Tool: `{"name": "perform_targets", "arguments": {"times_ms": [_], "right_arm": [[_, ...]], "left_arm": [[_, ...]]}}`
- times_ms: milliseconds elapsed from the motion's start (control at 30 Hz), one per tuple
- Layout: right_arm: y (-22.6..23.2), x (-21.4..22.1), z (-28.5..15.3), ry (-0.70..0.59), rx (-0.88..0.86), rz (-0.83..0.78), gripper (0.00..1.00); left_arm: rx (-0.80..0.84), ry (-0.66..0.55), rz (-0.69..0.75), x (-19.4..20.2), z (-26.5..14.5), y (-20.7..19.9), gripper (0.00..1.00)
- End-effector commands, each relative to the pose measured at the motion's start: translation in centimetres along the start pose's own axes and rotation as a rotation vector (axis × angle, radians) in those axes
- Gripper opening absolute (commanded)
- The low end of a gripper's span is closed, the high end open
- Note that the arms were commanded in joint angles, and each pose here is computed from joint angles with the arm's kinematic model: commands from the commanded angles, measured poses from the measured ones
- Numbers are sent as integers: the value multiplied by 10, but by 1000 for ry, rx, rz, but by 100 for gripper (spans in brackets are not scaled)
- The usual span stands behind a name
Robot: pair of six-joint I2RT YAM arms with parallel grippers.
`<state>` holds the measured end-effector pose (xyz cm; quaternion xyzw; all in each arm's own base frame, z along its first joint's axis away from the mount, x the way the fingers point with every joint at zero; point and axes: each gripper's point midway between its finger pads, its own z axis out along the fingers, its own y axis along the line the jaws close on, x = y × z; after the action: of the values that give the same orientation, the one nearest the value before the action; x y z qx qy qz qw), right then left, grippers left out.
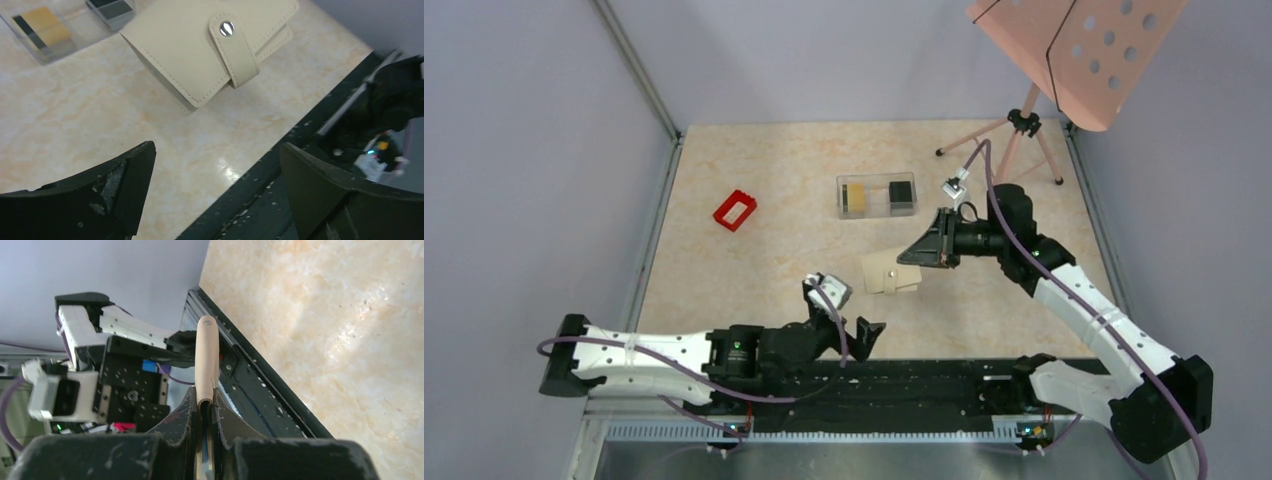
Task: Put the credit cards into the card holder
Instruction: Open the card holder.
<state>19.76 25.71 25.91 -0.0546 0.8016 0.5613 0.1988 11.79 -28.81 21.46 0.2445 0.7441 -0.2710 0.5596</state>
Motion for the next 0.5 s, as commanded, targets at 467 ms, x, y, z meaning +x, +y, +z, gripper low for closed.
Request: {"name": "perform_targets", "arguments": {"times_ms": [467], "right_arm": [[-16,38,-5,60,-115,-105,0]], "left_arm": [[462,125,-724,-83,18,-31,95]]}}
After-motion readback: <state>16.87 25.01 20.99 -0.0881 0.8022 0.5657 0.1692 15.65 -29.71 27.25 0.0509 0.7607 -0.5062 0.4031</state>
